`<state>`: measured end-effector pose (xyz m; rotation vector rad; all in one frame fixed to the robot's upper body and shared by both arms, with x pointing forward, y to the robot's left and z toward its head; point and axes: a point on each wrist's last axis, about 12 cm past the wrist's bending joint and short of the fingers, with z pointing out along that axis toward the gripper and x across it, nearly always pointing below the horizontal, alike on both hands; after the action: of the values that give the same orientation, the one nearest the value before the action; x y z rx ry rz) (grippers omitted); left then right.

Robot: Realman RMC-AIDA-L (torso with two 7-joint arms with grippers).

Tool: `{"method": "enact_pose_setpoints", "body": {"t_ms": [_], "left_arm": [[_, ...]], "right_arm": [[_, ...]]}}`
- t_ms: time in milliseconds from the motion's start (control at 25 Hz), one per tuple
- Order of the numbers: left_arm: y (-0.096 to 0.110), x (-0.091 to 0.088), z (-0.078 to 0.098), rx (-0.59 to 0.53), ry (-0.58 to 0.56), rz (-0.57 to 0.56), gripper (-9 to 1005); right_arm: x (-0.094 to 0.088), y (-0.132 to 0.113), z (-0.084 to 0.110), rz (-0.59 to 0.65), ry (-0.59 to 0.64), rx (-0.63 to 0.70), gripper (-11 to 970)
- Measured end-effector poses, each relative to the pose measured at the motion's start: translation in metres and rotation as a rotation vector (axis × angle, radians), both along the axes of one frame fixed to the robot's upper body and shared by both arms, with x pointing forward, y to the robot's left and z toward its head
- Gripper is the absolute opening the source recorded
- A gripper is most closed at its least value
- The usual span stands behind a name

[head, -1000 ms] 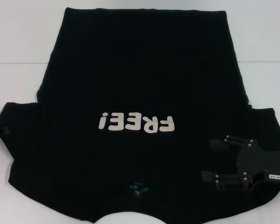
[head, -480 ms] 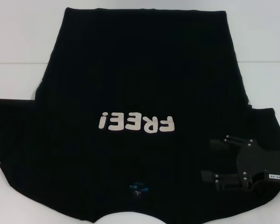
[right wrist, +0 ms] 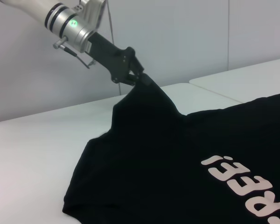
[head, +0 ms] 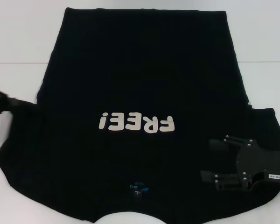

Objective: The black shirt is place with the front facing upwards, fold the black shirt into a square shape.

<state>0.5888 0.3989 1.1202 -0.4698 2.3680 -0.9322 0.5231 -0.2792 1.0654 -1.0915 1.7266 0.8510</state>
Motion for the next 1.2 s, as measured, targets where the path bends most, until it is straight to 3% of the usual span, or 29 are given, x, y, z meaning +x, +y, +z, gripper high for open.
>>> {"method": "enact_pose_setpoints", "body": {"t_ms": [240, 520, 880, 1200], "left_arm": [[-0.038, 0.005, -0.008, -0.067, -0.002, -0.091, 32], [-0.052, 0.003, -0.029, -0.092, 0.01, -0.085, 33], [-0.071, -0.011, -0.045, -0.267, -0.033, -0.07, 317], [-0.073, -0.02, -0.056, -0.261, -0.029, -0.077, 603]], "right_arm": [[0.0, 0.001, 0.0, 0.003, 0.001, 0.0, 942], [-0.001, 0.003, 0.0, 0.015, 0.003, 0.006, 942], [-0.002, 0.001, 0.0, 0.009, 0.005, 0.008, 942], [-0.002, 0.001, -0.001, 0.006, 0.006, 0.01, 941]]}}
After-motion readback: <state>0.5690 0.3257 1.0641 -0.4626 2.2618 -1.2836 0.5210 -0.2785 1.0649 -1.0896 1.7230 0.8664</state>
